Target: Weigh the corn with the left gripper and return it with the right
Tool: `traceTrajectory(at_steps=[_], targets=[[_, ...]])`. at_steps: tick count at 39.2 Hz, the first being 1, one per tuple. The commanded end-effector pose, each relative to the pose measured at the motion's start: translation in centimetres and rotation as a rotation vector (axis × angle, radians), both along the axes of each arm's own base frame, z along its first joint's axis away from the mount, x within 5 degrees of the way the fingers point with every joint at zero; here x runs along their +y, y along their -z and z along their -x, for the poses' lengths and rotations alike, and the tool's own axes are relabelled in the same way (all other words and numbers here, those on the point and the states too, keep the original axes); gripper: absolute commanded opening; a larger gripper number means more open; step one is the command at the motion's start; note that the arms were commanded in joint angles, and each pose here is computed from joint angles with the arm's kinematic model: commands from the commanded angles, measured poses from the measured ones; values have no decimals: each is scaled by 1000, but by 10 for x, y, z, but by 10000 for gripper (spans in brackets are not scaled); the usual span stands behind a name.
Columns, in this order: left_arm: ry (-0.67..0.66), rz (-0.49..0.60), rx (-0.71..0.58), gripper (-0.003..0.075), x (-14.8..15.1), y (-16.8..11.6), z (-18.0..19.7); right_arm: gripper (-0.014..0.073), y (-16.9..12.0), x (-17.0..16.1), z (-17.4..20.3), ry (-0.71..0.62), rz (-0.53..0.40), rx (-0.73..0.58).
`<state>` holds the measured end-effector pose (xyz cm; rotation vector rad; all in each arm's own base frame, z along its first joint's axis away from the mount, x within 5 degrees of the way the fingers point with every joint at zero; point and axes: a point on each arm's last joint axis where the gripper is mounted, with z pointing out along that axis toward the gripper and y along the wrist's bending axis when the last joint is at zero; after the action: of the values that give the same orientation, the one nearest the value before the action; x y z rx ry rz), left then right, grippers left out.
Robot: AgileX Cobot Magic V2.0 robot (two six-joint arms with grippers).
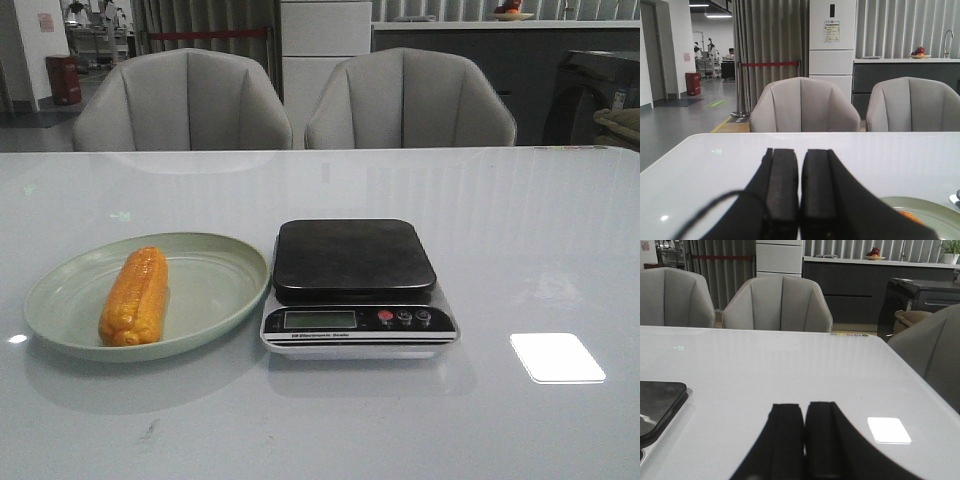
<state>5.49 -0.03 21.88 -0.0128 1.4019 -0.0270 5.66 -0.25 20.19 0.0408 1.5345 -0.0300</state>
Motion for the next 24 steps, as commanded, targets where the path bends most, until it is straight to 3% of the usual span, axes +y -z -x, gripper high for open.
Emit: traceTrajectory(at_steps=[1, 7, 15, 20, 24], targets=[[-1, 3, -61, 113, 0, 3, 1, 155, -4, 0, 1, 2, 18, -83], [-3, 5, -109, 113, 0, -1, 2, 155, -4, 0, 1, 2, 18, -83], [5, 136, -178, 114, 3, -12, 5, 155, -4, 0, 1, 2, 18, -83], [11, 111, -222, 114, 2, -42, 11, 155, -4, 0, 2, 2, 18, -84], [15, 63, -181, 114, 0, -73, 13, 155, -4, 0, 2, 2, 18, -84]])
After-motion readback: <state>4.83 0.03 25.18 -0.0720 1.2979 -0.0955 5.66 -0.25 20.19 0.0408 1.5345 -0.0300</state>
